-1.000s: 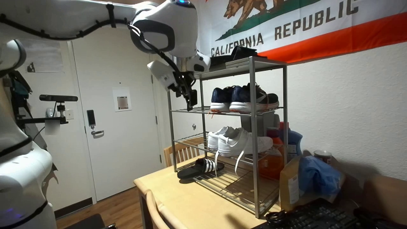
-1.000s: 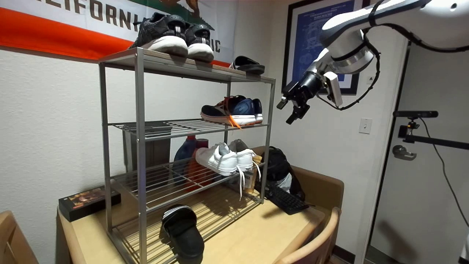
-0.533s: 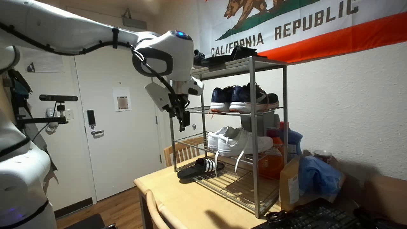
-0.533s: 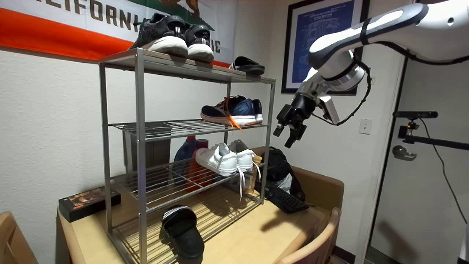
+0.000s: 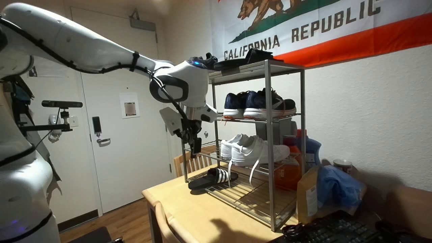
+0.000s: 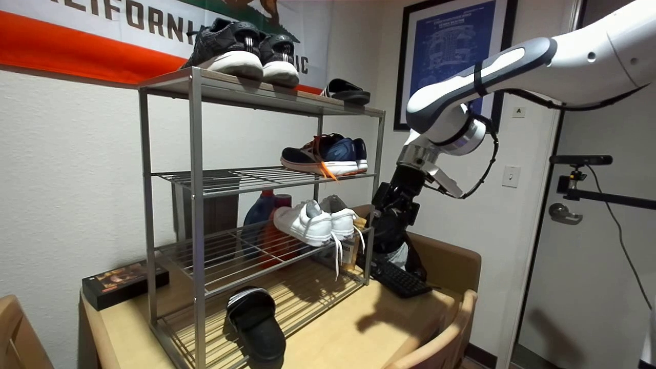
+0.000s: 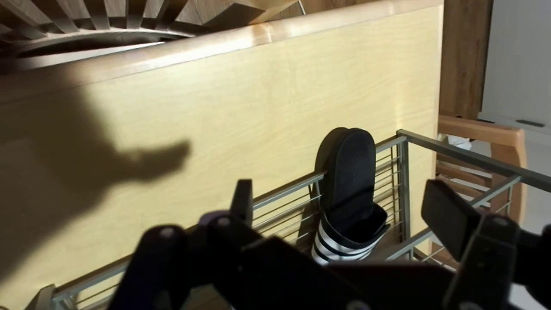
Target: Remove the right slide sandal from the bottom shelf and place it on the topmost shelf of the shoe rack
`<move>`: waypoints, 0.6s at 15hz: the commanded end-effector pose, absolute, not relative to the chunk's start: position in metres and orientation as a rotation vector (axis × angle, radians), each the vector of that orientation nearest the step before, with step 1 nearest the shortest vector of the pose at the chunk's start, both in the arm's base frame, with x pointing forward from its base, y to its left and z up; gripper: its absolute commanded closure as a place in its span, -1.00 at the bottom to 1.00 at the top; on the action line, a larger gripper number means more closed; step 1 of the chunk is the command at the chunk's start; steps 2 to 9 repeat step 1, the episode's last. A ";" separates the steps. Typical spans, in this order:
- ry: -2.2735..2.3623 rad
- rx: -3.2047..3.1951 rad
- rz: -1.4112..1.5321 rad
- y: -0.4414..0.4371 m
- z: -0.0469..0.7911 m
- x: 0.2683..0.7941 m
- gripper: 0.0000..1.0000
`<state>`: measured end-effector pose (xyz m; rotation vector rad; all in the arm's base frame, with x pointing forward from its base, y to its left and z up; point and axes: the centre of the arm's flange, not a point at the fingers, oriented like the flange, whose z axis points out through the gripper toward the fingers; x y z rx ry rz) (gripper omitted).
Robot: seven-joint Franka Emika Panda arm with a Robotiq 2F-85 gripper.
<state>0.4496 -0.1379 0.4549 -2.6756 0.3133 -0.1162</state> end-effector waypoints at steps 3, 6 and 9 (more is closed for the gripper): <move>0.317 -2.677 -0.110 -0.138 0.451 0.451 -1.00; 0.317 -2.677 -0.110 -0.138 0.451 0.451 -1.00; 0.317 -2.677 -0.110 -0.138 0.451 0.451 -1.00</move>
